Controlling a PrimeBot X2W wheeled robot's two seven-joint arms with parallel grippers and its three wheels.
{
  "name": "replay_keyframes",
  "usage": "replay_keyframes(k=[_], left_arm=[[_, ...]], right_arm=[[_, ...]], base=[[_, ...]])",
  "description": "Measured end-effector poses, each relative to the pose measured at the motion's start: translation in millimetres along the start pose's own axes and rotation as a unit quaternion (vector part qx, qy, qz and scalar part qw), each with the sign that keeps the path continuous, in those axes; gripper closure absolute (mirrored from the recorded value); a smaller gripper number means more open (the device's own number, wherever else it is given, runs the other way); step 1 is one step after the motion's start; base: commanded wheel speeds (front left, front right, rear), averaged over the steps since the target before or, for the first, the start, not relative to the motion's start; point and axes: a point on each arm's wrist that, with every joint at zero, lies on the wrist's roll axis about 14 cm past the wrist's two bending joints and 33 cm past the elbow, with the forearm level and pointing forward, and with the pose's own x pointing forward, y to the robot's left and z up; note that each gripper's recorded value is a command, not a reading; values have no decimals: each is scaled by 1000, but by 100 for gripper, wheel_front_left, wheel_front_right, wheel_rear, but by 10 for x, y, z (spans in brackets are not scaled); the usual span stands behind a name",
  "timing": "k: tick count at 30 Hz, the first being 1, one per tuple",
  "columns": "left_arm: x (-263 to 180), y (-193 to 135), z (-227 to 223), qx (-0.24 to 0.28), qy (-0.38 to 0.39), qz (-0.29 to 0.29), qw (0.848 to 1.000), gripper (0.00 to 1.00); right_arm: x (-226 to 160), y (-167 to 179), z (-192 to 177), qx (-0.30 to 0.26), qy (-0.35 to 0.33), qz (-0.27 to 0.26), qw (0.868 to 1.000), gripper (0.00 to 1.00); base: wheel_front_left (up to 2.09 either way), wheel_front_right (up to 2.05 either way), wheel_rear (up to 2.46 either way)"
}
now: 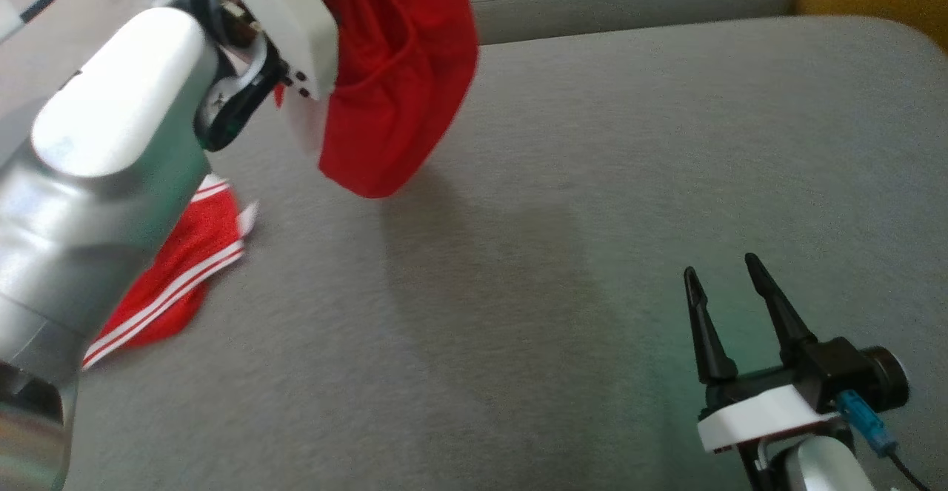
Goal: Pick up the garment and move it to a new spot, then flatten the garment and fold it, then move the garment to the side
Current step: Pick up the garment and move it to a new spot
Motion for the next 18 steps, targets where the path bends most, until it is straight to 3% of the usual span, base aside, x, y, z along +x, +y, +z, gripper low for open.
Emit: replay_keyframes(k=[5,11,14,18], left_arm=[[458,-751,224,5,-40,-104,994,100],[827,-1502,79,25,-56,-194,979,100],[917,-1778,-259,15,-45,-223,974,100],[779,-2221,-1115,-26,21,-258,966,100]], right_arm=[[-295,-285,43,27,-9,-61,998,0],[-443,-508,76,42,-14,-107,993,0],[-438,-590,78,45,-13,-120,992,0],[-460,-649,3,51,0,-133,990,0]], base=[[0,0,0],[0,0,0],[0,0,0],[0,0,0]])
